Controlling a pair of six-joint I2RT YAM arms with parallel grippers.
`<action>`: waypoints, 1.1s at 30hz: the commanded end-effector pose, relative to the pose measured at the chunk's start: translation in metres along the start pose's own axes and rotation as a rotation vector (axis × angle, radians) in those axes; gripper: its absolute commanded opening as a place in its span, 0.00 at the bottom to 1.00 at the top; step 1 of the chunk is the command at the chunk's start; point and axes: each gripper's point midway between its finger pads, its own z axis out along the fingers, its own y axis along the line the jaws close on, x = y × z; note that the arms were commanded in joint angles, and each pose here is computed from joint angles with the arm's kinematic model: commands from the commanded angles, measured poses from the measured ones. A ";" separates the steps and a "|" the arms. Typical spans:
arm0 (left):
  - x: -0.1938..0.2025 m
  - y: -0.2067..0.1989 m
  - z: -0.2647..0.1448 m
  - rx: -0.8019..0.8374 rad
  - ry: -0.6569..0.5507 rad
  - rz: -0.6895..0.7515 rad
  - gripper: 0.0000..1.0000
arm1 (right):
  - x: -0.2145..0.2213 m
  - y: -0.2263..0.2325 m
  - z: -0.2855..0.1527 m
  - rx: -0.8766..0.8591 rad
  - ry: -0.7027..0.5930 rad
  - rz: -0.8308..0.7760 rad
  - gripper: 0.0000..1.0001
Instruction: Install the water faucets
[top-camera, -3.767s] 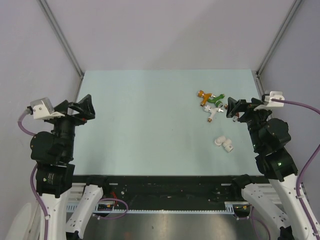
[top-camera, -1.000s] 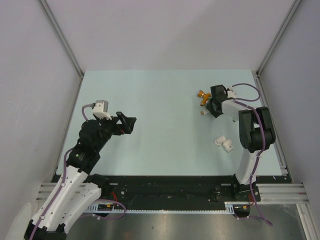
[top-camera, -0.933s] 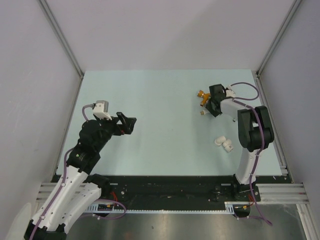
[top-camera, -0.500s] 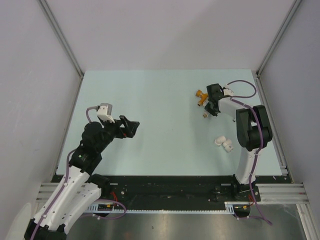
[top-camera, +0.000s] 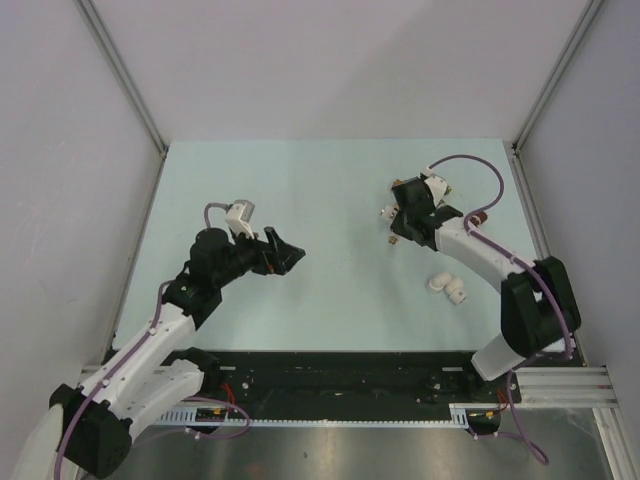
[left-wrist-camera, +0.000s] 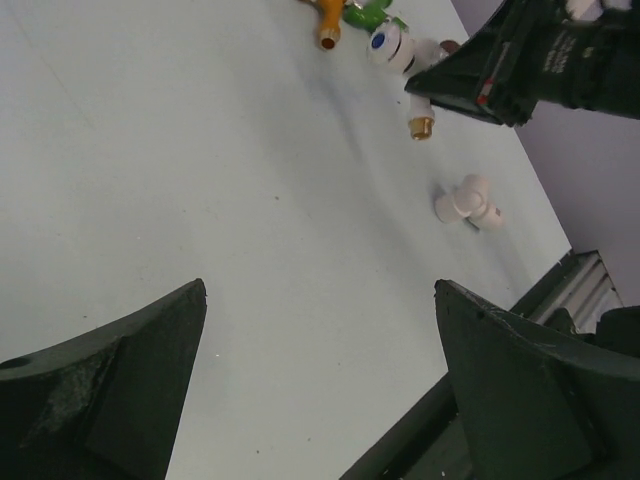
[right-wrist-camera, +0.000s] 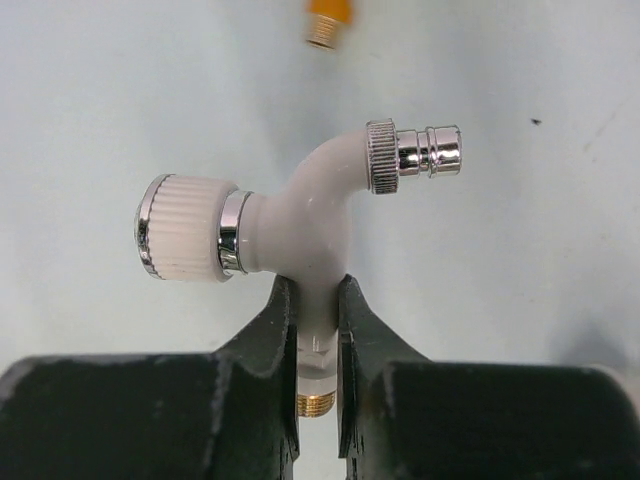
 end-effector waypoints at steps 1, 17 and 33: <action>-0.023 -0.043 0.008 0.155 -0.028 -0.035 1.00 | -0.040 0.044 -0.062 -0.171 -0.200 0.001 0.00; -0.041 -0.121 0.050 0.303 -0.039 -0.071 0.96 | -0.028 0.130 -0.203 -0.597 -0.371 0.045 0.00; -0.029 -0.146 0.075 0.338 -0.005 -0.013 0.46 | -0.016 0.137 -0.240 -0.707 -0.360 0.065 0.00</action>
